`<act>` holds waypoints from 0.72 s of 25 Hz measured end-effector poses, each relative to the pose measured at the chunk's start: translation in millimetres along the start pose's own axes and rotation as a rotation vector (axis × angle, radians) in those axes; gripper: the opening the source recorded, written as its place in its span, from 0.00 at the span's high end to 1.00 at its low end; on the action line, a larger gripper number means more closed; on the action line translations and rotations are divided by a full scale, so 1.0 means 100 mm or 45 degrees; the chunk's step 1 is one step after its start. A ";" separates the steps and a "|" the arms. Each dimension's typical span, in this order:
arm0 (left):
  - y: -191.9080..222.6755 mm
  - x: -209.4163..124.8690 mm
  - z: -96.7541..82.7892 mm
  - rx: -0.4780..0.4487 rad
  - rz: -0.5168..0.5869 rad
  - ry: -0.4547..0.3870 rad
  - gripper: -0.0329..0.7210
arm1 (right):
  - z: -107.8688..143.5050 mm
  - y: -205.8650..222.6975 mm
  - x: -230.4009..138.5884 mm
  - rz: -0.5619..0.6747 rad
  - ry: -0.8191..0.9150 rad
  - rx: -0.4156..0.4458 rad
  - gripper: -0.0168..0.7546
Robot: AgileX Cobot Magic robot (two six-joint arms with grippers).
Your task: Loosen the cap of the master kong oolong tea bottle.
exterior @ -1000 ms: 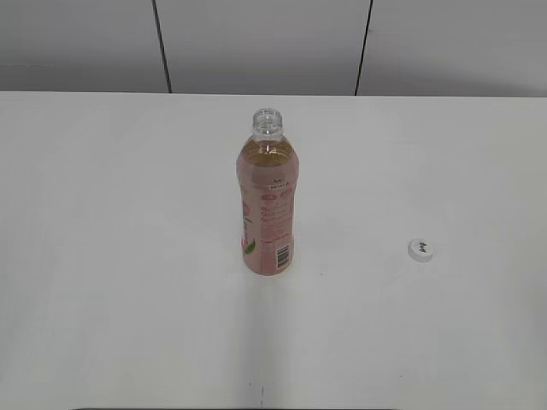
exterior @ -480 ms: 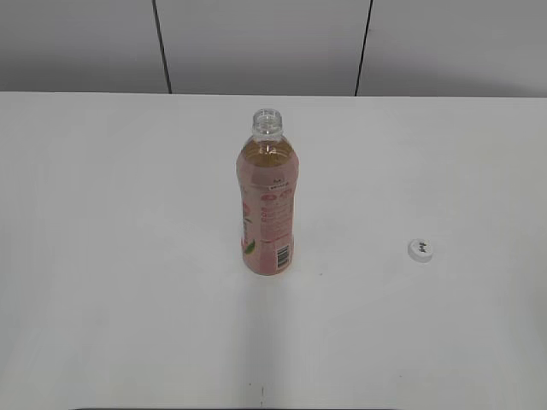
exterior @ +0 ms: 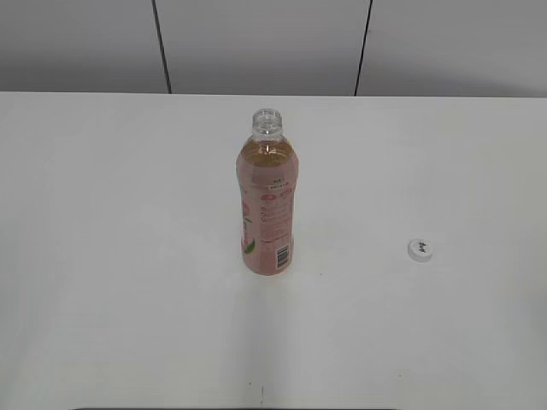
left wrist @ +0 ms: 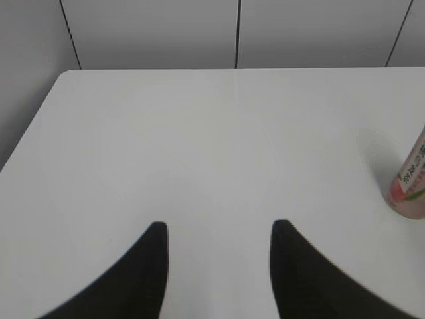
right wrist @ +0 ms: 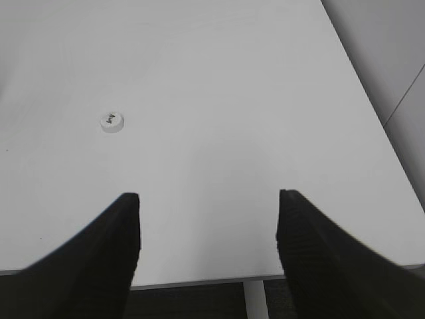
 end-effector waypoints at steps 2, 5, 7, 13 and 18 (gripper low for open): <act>0.00 0.00 0.00 -0.001 0.000 0.000 0.54 | 0.00 0.00 0.00 0.000 0.000 0.000 0.34; 0.00 0.00 0.00 -0.001 0.000 0.000 0.55 | 0.00 0.00 0.00 0.000 0.000 0.000 0.34; 0.00 0.00 0.00 -0.001 0.000 0.000 0.56 | 0.00 0.00 0.00 -0.001 0.004 -0.007 0.34; 0.00 0.00 0.00 -0.002 0.000 0.000 0.58 | -0.02 0.00 0.00 -0.001 0.013 -0.025 0.34; 0.00 0.00 -0.01 -0.008 -0.001 0.004 0.60 | 0.00 0.00 0.00 -0.002 -0.001 0.001 0.34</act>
Point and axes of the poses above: a point on each arm's last joint axis where the gripper is mounted, y pointing out along that axis toward the gripper, z along the wrist's bending axis when the last joint is at zero, x = y × z, the point moved 9 cm from there along y, pointing out along that axis toward the gripper, and after that the axes turned 3 degrees about y, right-handed, at the moved point
